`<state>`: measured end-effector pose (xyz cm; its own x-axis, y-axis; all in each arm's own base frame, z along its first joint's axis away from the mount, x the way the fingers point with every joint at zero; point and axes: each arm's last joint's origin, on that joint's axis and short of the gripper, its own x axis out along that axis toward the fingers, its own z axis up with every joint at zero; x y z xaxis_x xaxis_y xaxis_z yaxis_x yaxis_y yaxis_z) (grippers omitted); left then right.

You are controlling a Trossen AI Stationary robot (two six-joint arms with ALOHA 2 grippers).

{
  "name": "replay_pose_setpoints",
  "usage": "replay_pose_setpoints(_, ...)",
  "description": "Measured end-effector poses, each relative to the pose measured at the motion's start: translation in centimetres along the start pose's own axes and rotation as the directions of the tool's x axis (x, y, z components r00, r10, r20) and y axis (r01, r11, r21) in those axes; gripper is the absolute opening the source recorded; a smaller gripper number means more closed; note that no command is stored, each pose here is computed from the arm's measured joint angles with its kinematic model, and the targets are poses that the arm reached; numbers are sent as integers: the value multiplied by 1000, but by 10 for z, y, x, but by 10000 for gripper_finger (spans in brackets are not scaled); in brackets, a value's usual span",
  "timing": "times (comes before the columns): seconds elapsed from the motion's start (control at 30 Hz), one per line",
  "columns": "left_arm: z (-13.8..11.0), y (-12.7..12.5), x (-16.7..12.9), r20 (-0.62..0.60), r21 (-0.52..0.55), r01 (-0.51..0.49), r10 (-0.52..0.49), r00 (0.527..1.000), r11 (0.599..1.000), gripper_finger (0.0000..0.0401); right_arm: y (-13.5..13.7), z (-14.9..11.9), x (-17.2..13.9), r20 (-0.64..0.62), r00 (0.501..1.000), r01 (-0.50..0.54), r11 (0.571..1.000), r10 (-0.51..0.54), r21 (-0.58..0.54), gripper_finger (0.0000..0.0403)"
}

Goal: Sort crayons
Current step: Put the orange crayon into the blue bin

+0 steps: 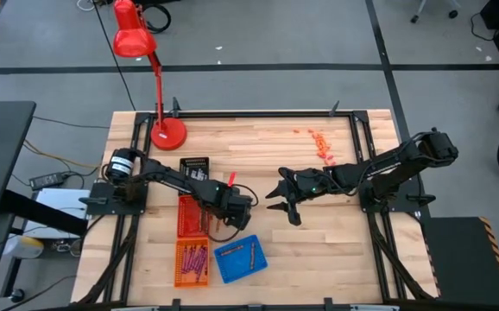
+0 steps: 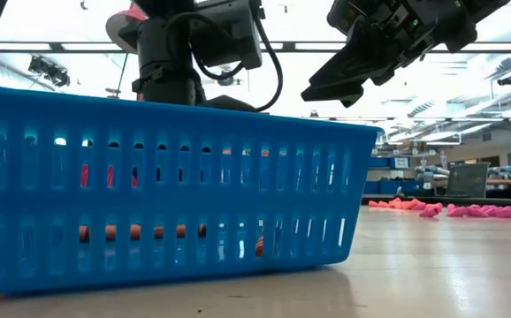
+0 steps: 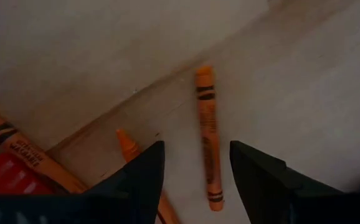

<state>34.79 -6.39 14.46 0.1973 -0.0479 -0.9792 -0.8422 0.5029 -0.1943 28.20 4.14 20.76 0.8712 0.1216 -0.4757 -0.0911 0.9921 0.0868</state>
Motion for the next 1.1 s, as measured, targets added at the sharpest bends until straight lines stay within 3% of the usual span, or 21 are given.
replay_pose_setpoints(0.37, -5, -1, 1, 7, 53, -7, 7, 1000, 999, 185, 0, 1, 0, 7, 1000, 0, 1000, 0, -8, 166)
replay_pose_setpoints(0.87, -7, 2, 2, 1, 105, -37, 37, 999, 994, 32, 0, 1, 0, 7, 1000, 0, 1000, 0, -26, 166)
replay_pose_setpoints(1.1, -6, 1, 3, 4, 101, -33, 33, 999, 994, 19, 0, 1, 0, 7, 1000, 0, 1000, 0, -26, 166)
